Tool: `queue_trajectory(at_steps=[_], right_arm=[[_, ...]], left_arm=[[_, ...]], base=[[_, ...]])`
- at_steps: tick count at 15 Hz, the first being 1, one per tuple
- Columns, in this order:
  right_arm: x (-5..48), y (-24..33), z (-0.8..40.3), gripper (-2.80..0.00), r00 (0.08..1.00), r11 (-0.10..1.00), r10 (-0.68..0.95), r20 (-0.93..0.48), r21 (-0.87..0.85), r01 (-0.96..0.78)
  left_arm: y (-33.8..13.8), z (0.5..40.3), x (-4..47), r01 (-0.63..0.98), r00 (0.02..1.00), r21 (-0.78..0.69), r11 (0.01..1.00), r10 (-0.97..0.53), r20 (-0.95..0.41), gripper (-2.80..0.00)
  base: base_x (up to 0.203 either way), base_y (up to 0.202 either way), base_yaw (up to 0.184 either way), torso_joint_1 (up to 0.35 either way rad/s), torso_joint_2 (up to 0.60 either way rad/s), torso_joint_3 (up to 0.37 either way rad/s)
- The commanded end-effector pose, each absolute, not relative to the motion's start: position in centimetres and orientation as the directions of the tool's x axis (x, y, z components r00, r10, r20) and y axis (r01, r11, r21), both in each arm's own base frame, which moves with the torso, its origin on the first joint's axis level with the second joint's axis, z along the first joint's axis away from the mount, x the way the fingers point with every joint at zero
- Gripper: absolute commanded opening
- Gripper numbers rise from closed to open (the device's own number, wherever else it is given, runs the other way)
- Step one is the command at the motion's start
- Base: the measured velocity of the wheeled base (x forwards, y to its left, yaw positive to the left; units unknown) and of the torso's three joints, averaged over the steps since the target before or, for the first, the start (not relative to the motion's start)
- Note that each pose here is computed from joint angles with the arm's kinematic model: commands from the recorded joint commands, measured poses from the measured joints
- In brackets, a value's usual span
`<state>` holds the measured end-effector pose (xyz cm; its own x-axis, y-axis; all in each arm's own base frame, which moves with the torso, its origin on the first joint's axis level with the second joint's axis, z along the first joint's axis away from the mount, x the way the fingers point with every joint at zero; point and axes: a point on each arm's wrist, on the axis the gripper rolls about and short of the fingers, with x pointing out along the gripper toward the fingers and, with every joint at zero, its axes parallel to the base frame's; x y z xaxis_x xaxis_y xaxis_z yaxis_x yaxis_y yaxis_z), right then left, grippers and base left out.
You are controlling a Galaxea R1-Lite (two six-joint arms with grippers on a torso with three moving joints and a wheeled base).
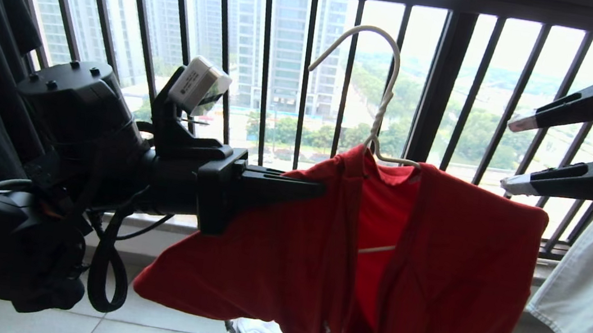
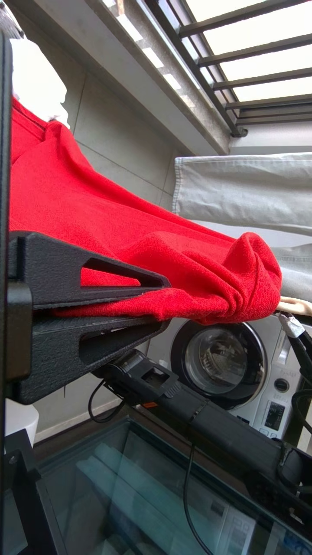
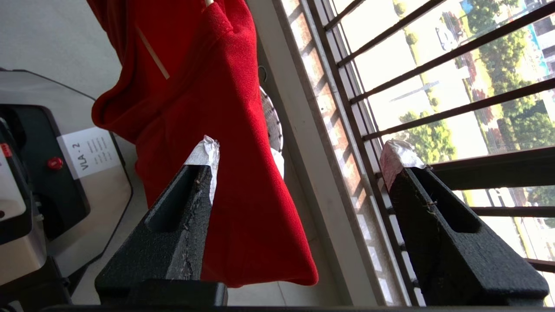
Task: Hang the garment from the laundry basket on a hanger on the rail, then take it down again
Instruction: Hang the clothes rack on the clothesline
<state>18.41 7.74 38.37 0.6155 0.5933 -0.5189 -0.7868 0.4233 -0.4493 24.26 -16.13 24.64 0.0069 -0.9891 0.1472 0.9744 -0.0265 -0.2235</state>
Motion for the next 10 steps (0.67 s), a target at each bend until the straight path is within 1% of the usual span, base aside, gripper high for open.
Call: queue_trajectory(at_steps=[1,3,5,6,10], right_arm=[[19.0,8.6,37.2,0.0,0.56,0.382,0.606,-0.565,-0.411,-0.828],[19.4,9.4,36.1,0.0,0.502,0.342,0.622,-0.6,-0.368,-0.864],[19.9,10.1,35.2,0.0,0.469,0.321,0.623,-0.626,-0.342,-0.883],[20.1,10.4,35.0,0.0,0.455,0.309,0.629,-0.631,-0.333,-0.891],[20.3,11.9,34.3,0.0,0.384,0.243,0.664,-0.642,-0.3,-0.922]], left_arm=[[-15.8,24.7,24.2,0.976,0.004,-0.217,-0.028,-0.989,0.147,-2.8],[-15.7,24.8,24.0,0.977,0.002,-0.212,-0.03,-0.989,0.149,-2.8],[-15.5,24.7,23.7,0.976,-0.049,-0.205,-0.076,-0.99,0.134,-2.8],[-15.3,24.8,23.5,0.975,-0.059,-0.204,-0.085,-0.99,0.13,-2.8],[-15.0,25.1,23.1,0.978,-0.06,-0.192,-0.085,-0.989,0.135,-2.8]], base=[[0.0,0.0,0.0,0.0,0.0,0.0],[0.0,0.0,0.0,0.0,0.0,0.0],[0.0,0.0,0.0,0.0,0.0,0.0],[0.0,0.0,0.0,0.0,0.0,0.0],[0.0,0.0,0.0,0.0,0.0,0.0]])
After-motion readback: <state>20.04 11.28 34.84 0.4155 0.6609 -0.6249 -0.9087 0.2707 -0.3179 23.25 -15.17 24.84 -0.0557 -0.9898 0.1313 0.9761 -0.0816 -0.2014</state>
